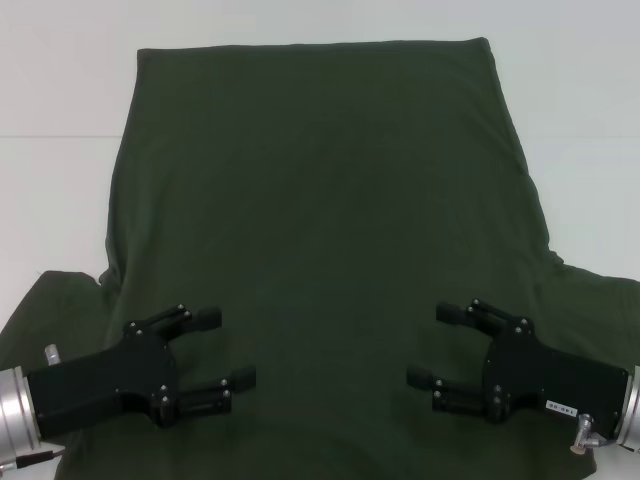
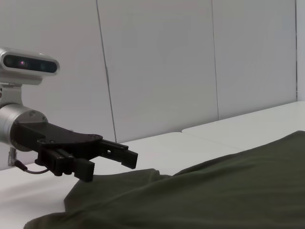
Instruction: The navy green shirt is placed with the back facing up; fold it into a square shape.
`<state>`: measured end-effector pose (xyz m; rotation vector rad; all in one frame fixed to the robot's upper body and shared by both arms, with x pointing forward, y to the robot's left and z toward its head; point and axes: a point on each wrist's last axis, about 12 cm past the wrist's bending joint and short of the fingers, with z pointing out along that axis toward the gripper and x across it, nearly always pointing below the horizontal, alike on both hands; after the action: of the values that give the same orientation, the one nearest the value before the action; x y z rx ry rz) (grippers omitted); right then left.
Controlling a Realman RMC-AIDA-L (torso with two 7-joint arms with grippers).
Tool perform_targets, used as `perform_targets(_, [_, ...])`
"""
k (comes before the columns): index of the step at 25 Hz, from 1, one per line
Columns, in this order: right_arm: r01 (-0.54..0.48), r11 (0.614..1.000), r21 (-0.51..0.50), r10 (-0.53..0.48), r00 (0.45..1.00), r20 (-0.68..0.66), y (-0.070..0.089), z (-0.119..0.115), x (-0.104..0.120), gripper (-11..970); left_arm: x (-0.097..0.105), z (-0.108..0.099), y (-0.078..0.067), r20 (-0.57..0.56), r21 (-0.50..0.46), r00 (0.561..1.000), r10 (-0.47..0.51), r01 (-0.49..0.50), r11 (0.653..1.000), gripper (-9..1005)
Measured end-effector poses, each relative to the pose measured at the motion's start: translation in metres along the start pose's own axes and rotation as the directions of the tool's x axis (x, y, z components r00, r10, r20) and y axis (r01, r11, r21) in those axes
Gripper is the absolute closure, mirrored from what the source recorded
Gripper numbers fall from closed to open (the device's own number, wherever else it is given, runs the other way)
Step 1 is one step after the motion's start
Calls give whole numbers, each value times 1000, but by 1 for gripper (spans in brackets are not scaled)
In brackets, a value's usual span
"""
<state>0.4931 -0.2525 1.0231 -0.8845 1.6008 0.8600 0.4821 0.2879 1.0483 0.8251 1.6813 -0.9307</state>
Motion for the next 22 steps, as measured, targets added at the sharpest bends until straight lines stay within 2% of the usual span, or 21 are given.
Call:
perform_targets(15, [2,1000,-9,-2,1000,5,0,3,-2,16,0,0,0,1,0,1000,-25,25,1000,90])
perform_targets(18, [1,1000,-10,-1,1000,6,0,4,-2,16,-4,-1,3,29,-17,990,-135,135,991,90])
perform_targets(20, [2,1000,-11,-2,1000,6,0,4,-2,16,-9,-3,8,39,-22,967,-251,252,967,90])
perform_targets(22, [0,1000,-11,0,1000,6,0,4,-2,16,-18,-8,17,24,-28,919,-393,393,919,91])
